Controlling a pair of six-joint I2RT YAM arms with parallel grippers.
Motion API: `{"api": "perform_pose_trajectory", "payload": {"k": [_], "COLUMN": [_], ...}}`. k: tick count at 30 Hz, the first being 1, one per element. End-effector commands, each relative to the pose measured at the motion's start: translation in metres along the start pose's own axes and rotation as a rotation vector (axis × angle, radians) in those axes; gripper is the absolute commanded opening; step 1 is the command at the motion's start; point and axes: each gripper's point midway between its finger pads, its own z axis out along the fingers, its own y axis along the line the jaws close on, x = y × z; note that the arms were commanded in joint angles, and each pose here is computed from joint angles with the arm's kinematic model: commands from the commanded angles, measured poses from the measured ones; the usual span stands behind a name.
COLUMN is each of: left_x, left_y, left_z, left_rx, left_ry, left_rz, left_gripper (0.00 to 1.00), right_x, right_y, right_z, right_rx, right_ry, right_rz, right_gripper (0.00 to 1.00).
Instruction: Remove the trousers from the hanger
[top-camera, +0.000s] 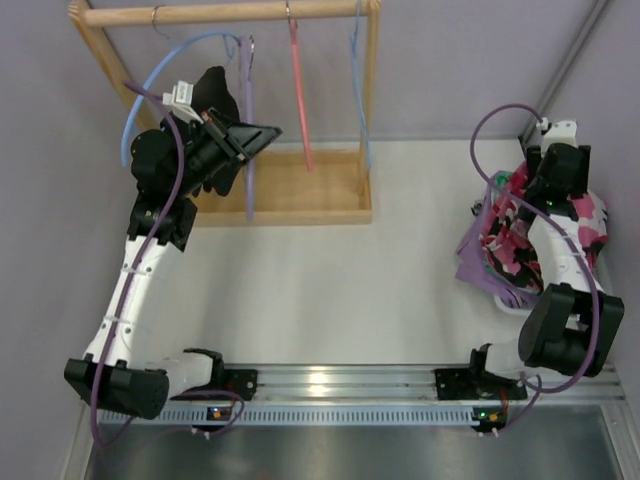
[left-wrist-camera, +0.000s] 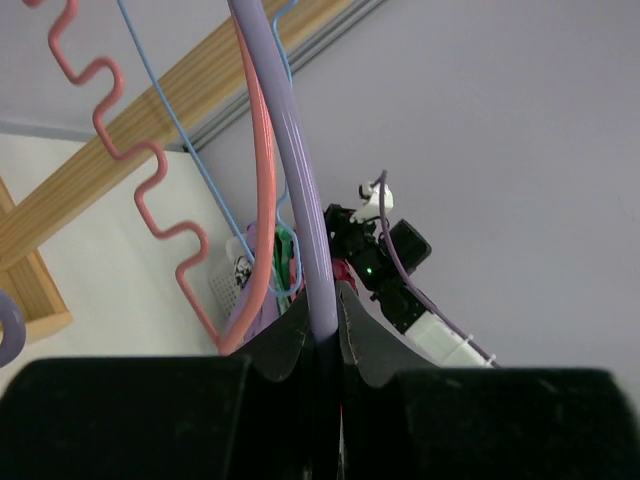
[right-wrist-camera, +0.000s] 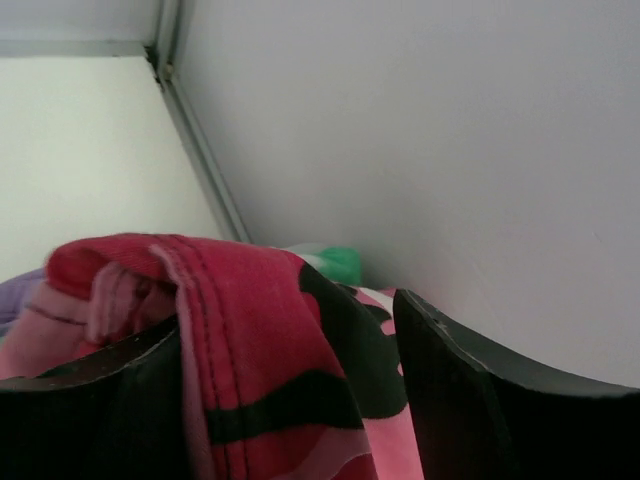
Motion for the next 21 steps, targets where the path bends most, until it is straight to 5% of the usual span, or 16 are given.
{"api": "perform_pose_trajectory", "payload": {"k": [1,13,21], "left_x": [-0.038,-0.072,-0.08], "left_y": [-0.034,-0.032,-0.008], "left_z": [0.016,0.067,0.092], "left_rx": [0.123,0.168,0.154], "left_ry": [-0.109,-0.126,-0.139], "left_rz": [0.1,0.113,0.112], "left_gripper": [0.0,0.0,0.0], "right_x": [-0.052,-0.075,-0.096], "right_y": [-0.01,-0.019,-0.022], "right_z": [-0.025,-0.069,-0.103], "right_rx": [-0.087,-0.196,-0.282], "right_ry": [-0.121,-0.14,-0.181], "right_rz": [0.075,0.101,0.137], "right_gripper": [0.68,0.99,0.99]}}
